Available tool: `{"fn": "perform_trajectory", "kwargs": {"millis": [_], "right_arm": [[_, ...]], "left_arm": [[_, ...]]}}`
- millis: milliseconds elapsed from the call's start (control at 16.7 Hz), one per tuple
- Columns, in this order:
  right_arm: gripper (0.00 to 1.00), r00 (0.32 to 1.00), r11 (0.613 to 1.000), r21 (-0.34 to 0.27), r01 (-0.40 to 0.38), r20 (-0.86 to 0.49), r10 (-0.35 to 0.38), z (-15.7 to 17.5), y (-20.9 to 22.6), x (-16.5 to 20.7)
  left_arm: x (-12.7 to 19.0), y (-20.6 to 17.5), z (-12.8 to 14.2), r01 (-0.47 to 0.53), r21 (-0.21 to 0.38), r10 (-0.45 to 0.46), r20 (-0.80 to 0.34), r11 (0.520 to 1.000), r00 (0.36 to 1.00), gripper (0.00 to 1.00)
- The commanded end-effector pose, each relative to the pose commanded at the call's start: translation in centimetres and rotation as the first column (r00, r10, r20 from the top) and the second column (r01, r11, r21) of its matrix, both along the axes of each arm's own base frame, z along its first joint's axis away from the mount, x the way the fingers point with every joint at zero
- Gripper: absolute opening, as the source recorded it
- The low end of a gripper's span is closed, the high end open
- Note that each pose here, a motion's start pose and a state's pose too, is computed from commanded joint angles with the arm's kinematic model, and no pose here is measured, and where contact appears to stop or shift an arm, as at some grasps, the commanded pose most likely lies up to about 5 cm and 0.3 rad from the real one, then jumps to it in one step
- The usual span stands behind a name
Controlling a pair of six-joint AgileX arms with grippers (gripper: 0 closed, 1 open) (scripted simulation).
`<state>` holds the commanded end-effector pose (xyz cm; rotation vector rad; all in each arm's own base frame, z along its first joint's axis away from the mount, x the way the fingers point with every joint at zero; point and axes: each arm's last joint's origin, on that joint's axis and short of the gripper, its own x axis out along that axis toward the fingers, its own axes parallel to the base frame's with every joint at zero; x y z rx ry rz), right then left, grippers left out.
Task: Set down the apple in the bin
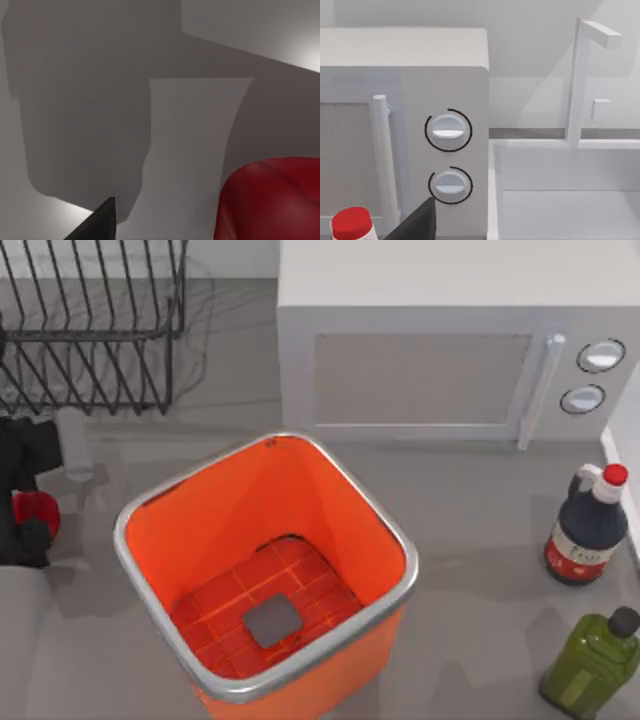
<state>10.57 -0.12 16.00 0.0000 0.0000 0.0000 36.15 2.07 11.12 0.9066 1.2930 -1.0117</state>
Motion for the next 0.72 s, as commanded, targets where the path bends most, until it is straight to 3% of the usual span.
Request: {"fn": "perform_trajectory", "kwargs": {"millis": [240, 720], "right_arm": [[1.00, 1.000, 1.000, 0.000, 0.000, 0.000, 0.000, 0.00, 0.00, 0.00], [1.00, 1.000, 1.000, 0.000, 0.000, 0.000, 0.000, 0.00, 0.00, 0.00]], "left_arm": [[-0.04, -0.02, -0.27, 0.000, 0.000, 0.000, -0.003, 1.000, 1.000, 1.00], [-0.04, -0.02, -0.27, 0.000, 0.000, 0.000, -0.003, 1.000, 1.000, 0.40]]}}
